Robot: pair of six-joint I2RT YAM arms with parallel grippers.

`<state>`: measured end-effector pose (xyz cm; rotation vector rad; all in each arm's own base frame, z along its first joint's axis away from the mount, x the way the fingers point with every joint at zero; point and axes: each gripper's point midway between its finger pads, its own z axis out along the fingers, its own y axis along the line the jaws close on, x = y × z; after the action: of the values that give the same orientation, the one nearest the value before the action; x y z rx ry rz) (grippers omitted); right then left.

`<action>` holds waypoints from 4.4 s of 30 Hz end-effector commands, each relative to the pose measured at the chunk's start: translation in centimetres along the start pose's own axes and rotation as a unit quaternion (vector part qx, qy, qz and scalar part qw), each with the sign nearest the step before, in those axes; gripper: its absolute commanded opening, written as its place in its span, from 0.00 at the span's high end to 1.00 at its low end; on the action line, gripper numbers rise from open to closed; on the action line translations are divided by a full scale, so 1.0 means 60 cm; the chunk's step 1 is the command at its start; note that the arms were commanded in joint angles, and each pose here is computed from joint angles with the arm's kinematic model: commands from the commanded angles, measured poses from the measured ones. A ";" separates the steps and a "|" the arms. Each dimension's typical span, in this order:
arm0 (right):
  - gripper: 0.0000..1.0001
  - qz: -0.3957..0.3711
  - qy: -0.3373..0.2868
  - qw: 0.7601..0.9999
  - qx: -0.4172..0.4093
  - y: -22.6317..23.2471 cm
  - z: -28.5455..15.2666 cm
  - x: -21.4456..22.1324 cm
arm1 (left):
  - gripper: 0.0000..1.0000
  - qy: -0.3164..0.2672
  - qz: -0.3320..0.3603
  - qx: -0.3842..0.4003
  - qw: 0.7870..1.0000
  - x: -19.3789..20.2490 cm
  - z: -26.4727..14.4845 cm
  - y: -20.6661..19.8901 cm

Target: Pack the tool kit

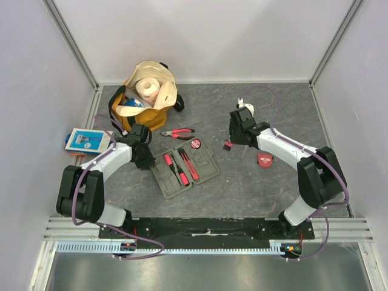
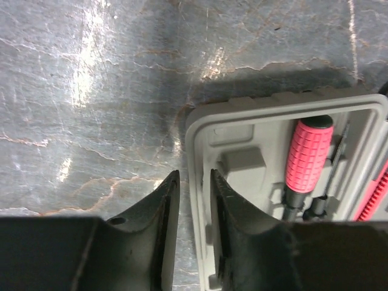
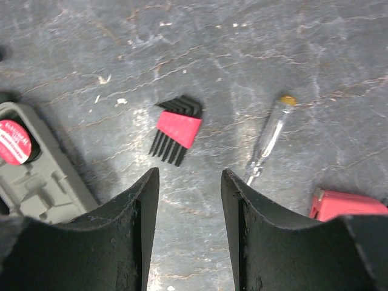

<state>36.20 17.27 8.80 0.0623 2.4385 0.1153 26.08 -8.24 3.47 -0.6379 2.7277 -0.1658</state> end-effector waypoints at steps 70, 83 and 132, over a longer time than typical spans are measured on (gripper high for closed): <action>1.00 -0.088 0.060 0.980 -0.170 0.251 -0.041 0.155 | 0.64 -0.138 0.114 0.130 0.975 -0.035 -0.110 -0.061; 0.98 -0.067 0.064 0.990 -0.107 0.239 -0.007 0.175 | 0.64 -0.123 0.107 0.154 0.974 -0.026 -0.114 -0.075; 0.94 -0.125 0.087 0.986 -0.067 0.238 0.001 0.215 | 0.55 -0.150 0.088 0.204 0.964 -0.025 -0.148 -0.091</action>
<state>27.13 32.33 3.62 -0.2805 2.5370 0.2016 26.00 -11.54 12.25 -0.2639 2.3873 -0.4810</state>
